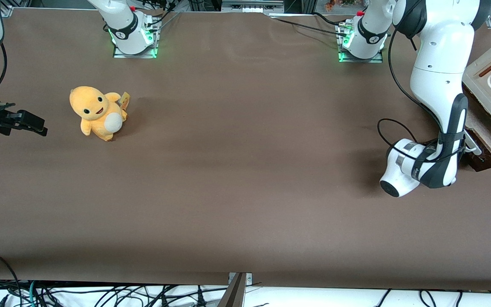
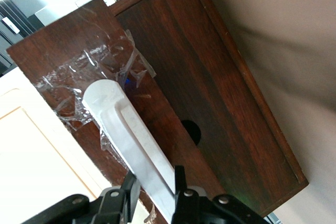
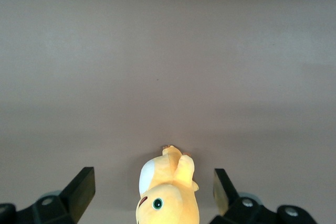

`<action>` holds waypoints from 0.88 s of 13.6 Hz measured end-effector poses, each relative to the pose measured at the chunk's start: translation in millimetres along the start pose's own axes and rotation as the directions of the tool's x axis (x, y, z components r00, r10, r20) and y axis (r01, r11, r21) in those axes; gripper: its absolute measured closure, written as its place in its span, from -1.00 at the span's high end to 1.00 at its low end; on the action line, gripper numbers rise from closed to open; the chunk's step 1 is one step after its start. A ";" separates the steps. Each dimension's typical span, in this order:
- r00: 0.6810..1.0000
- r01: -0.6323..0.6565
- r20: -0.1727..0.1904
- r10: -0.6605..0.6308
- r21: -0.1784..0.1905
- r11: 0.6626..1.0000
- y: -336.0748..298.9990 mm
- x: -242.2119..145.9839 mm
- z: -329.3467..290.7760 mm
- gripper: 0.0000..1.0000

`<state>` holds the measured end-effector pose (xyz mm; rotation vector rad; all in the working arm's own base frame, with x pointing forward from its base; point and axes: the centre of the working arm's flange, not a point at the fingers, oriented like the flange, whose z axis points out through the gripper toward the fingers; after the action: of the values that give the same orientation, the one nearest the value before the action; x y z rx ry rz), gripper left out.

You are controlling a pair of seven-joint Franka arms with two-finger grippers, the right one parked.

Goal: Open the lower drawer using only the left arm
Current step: 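Pull the gripped handle away from the cabinet to slide the drawer out, then open the left gripper and release the handle, backing away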

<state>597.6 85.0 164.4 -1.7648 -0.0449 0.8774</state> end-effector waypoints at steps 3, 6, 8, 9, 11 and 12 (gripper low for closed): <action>1.000 -0.022 -0.010 0.022 -0.002 1.000 5.4 -4.4 -9.6 -0.03; 1.000 0.003 -0.020 -0.005 -0.063 0.998 -7.1 -11.6 -35.7 0.55; 0.999 0.034 -0.016 -0.038 -0.193 0.981 -33.9 -17.6 -58.1 0.96; 0.999 0.041 -0.014 -0.046 -0.279 0.959 -47.1 -22.1 -69.6 1.00; 0.999 0.044 -0.007 -0.053 -0.476 0.878 -77.6 -32.4 -88.2 1.00; 0.999 0.044 -0.002 -0.055 -0.578 0.815 -97.1 -36.2 -92.5 1.00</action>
<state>661.6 32.0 275.7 -2.3278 -0.3823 0.8630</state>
